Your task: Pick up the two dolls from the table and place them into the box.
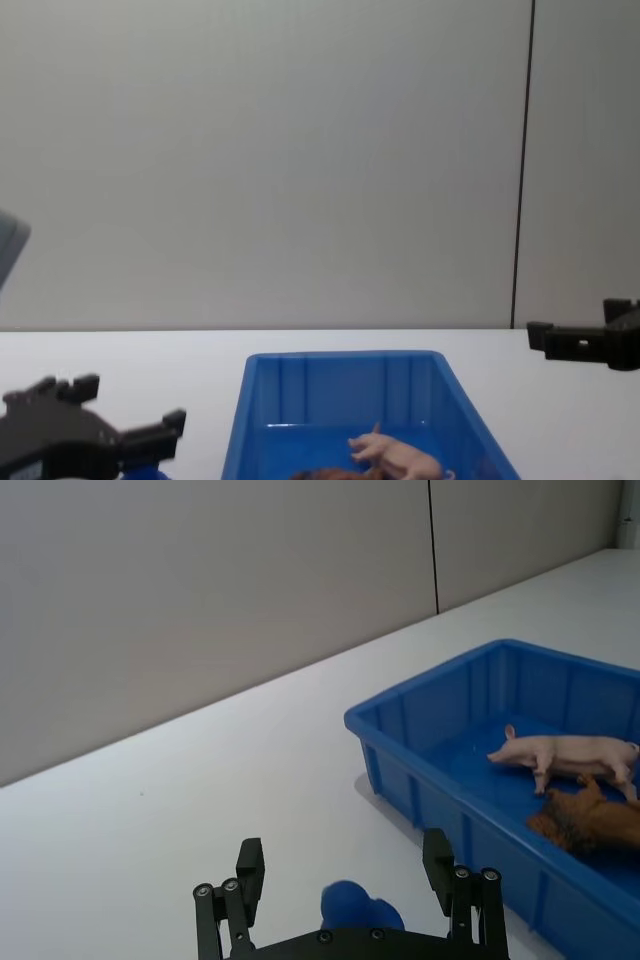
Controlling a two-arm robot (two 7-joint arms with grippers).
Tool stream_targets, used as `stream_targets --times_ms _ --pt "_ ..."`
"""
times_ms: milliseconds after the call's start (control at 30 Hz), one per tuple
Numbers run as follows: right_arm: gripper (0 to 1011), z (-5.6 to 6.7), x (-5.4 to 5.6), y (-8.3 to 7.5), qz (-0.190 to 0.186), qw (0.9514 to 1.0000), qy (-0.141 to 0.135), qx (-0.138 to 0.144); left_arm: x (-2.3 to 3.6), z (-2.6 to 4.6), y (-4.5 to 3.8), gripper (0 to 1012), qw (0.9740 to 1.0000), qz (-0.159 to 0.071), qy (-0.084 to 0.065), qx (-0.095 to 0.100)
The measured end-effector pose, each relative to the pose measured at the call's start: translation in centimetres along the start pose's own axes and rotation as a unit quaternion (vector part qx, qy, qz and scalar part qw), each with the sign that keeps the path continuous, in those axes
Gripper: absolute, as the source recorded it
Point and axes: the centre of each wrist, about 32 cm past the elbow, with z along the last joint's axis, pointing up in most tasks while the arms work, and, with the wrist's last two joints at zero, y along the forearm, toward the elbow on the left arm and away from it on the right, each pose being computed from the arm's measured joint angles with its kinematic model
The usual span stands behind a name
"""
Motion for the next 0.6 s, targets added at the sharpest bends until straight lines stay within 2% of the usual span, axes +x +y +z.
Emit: stream_targets --times_ms 100,133,367,600 --pt "1001 0.0 0.0 0.0 0.0 1.0 0.0 0.0 0.1 -0.79 -0.11 1002 0.9999 -0.007 0.008 0.01" --pt "1001 0.0 0.0 0.0 0.0 1.0 0.0 0.0 0.1 -0.79 -0.11 1001 0.9999 -0.007 0.008 0.01" --pt "1001 0.0 0.0 0.0 0.0 1.0 0.0 0.0 0.29 -2.04 -0.41 1001 0.9992 -0.018 0.018 0.032" --pt "1001 0.0 0.0 0.0 0.0 1.0 0.0 0.0 0.47 -2.87 -0.8 1002 0.998 -0.027 0.018 0.054"
